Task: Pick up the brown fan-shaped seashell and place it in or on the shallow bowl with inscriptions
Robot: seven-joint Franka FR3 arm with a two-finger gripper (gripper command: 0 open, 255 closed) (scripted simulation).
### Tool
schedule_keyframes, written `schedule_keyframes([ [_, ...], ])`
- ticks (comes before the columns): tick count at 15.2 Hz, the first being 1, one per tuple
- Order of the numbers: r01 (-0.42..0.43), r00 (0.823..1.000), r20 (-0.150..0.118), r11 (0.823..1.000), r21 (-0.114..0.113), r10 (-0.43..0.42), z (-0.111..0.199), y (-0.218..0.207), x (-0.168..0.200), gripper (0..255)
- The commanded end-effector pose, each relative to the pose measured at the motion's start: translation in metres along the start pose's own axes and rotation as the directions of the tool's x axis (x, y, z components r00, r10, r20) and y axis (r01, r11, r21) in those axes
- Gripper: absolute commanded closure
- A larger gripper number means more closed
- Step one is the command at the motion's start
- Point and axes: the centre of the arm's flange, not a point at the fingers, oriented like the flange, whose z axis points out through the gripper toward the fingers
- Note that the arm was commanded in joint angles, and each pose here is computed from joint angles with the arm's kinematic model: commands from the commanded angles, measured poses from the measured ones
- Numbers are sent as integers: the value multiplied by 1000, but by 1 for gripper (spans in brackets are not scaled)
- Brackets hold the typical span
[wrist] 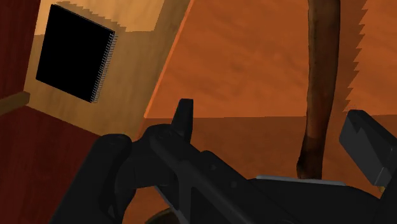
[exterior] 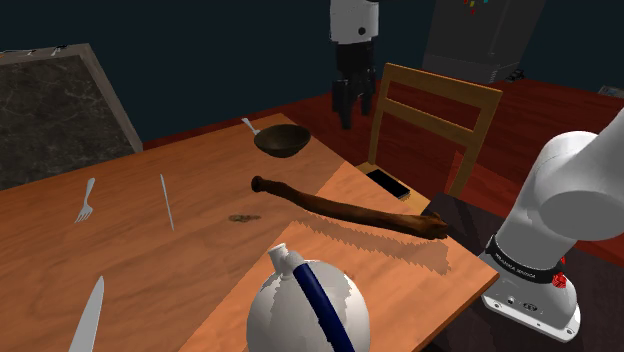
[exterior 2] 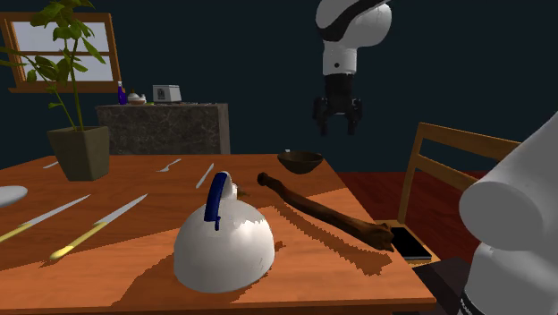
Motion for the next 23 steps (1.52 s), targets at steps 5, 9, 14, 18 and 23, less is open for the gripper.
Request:
schedule_keyframes([
  [5, 119, 993, 11, 991, -56, -119, 25, -59, 57, 0],
  [9, 196, 981, 22, 976, -92, -195, 44, -101, 91, 0],
  [14, 291, 957, 40, 947, -136, -289, 70, -155, 129, 0],
  [18, 365, 931, 57, 915, -169, -361, 93, -200, 155, 0],
  [23, 454, 891, 82, 866, -208, -447, 124, -258, 182, 0],
])
